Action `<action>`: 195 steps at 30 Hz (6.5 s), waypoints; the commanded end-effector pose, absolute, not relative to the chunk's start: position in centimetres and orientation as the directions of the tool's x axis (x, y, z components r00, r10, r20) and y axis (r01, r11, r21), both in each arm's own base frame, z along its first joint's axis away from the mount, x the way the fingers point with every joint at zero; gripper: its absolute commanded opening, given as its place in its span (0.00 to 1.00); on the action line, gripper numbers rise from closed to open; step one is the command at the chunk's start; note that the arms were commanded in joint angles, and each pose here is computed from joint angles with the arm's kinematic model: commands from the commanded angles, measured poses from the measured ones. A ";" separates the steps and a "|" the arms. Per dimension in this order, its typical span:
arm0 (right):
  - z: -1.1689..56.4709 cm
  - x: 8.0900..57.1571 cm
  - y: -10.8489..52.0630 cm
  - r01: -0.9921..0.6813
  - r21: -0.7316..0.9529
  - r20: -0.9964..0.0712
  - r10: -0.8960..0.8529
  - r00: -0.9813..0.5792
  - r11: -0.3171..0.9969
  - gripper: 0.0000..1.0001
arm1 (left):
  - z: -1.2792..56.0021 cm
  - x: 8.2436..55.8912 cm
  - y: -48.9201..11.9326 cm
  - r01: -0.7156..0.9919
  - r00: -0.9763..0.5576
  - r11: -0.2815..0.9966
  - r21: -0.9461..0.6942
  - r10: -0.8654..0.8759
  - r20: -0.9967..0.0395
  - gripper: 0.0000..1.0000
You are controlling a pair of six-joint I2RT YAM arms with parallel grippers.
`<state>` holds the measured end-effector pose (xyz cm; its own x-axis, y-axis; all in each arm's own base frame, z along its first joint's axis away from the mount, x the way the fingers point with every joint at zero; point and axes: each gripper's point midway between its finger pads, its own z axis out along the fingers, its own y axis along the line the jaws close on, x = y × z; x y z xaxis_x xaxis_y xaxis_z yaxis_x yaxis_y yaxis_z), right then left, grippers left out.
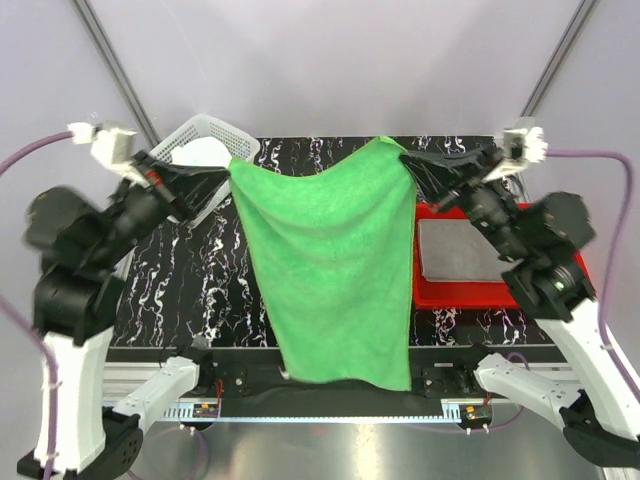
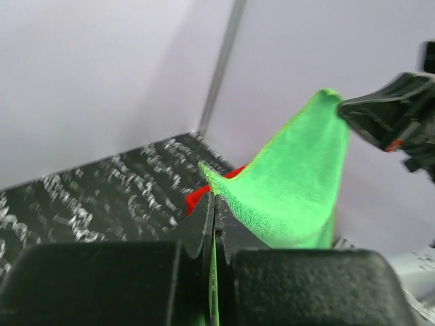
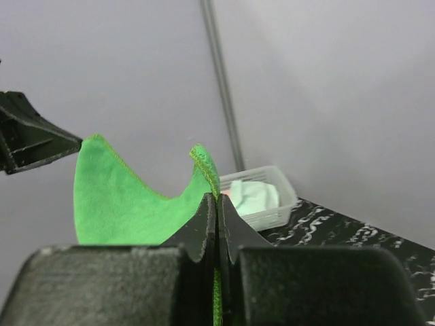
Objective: Fold and stack the towels
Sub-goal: Flatten out the crumpled towel, then fold the towel
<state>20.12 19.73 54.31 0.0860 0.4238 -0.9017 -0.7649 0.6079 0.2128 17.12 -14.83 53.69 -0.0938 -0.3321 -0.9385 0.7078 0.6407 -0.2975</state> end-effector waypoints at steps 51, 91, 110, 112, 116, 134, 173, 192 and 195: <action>18.3 45.5 19.3 -0.528 0.524 -0.820 0.228 -0.525 0.668 0.01 | 21.7 43.0 -17.1 0.437 -0.573 0.806 -0.399 -0.092 -0.814 0.00; 5.8 32.4 27.1 -0.549 0.110 -0.641 -0.363 -0.676 0.829 0.35 | 9.9 36.4 -20.2 0.242 -0.845 0.899 -0.366 0.010 -0.534 0.43; 3.1 32.8 26.2 -0.525 -0.085 -0.616 -0.459 -0.640 0.847 0.28 | 9.0 36.5 -19.9 0.242 -0.854 0.903 -0.355 0.025 -0.519 0.21; 2.9 32.7 26.2 -0.524 -0.078 -0.621 -0.453 -0.640 0.848 0.21 | 8.8 36.4 -19.9 0.243 -0.858 0.901 -0.359 0.027 -0.513 0.17; 3.2 32.8 26.3 -0.519 -0.076 -0.631 -0.443 -0.636 0.852 0.01 | 8.8 36.2 -20.0 0.244 -0.863 0.900 -0.361 0.032 -0.504 0.00; 8.3 32.5 25.6 -0.519 -0.082 -0.667 -0.434 -0.606 0.851 0.00 | 10.8 38.3 -16.6 0.242 -0.832 0.936 -0.256 0.065 -0.551 0.37; 10.2 30.3 17.8 -0.440 -0.267 -0.517 -0.513 -0.685 0.857 0.00 | 12.2 33.1 -20.2 0.432 -0.810 0.852 -0.294 0.223 -0.543 0.00; 8.3 26.2 17.9 -0.440 -0.127 -0.418 -0.450 -0.789 0.889 0.00 | 9.9 27.5 -18.0 0.411 -0.865 0.869 -0.276 0.276 -0.419 0.02; 8.4 25.0 18.9 -0.480 -0.052 -0.382 -0.462 -0.801 0.876 0.02 | 8.6 25.8 -18.2 0.394 -0.896 0.863 -0.317 0.285 -0.340 0.08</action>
<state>26.41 17.82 8.02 -0.7744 -0.4734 -0.4197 -0.4573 0.8773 -0.1459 27.60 -17.86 8.85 -0.8759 0.2792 -0.3936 0.3988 0.8779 -0.2649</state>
